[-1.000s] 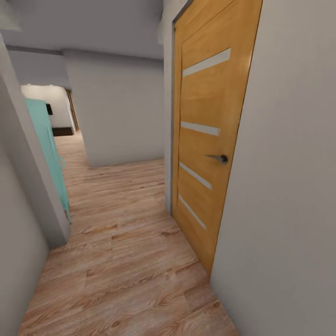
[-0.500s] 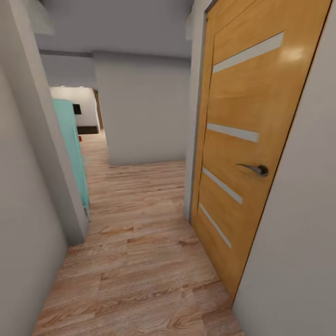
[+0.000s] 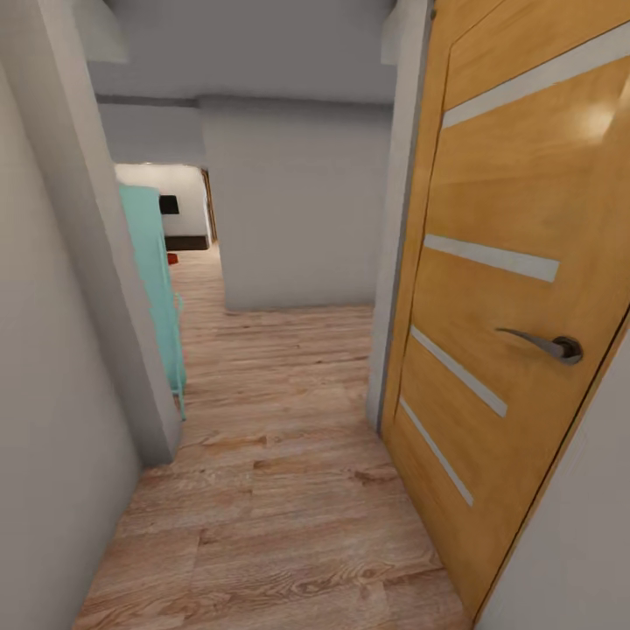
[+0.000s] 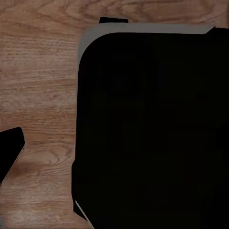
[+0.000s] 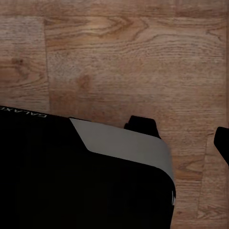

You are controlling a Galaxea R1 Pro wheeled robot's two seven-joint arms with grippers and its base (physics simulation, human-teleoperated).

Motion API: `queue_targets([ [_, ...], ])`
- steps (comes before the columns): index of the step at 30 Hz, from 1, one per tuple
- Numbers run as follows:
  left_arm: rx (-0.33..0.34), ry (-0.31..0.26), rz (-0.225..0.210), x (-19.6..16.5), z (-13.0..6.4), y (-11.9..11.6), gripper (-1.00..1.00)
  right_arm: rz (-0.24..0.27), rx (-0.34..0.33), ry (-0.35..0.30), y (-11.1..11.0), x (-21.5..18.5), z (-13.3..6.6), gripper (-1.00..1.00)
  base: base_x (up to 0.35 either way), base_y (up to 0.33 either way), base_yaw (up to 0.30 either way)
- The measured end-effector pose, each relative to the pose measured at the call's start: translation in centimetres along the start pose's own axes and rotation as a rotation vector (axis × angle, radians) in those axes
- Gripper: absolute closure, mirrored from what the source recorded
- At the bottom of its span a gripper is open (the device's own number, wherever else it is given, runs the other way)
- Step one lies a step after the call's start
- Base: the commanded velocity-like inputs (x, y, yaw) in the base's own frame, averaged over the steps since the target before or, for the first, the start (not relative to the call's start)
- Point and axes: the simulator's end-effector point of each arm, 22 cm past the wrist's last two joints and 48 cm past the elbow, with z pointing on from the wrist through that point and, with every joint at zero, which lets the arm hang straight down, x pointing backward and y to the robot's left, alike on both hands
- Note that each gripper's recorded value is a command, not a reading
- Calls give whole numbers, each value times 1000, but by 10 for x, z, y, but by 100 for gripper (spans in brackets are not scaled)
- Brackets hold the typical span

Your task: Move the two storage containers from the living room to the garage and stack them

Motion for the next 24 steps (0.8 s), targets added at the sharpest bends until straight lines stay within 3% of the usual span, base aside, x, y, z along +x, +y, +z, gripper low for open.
queue_targets([
  [17, 0, 0, 0, 0, 0, 0, -100, 0, 0, 1, 0, 0, 0, -100, 322, 0, 1],
  [24, 0, -1, 0, 0, 0, 0, -100, 2, 2, -6, 0, -2, 0, -100, 322, 0, 177],
])
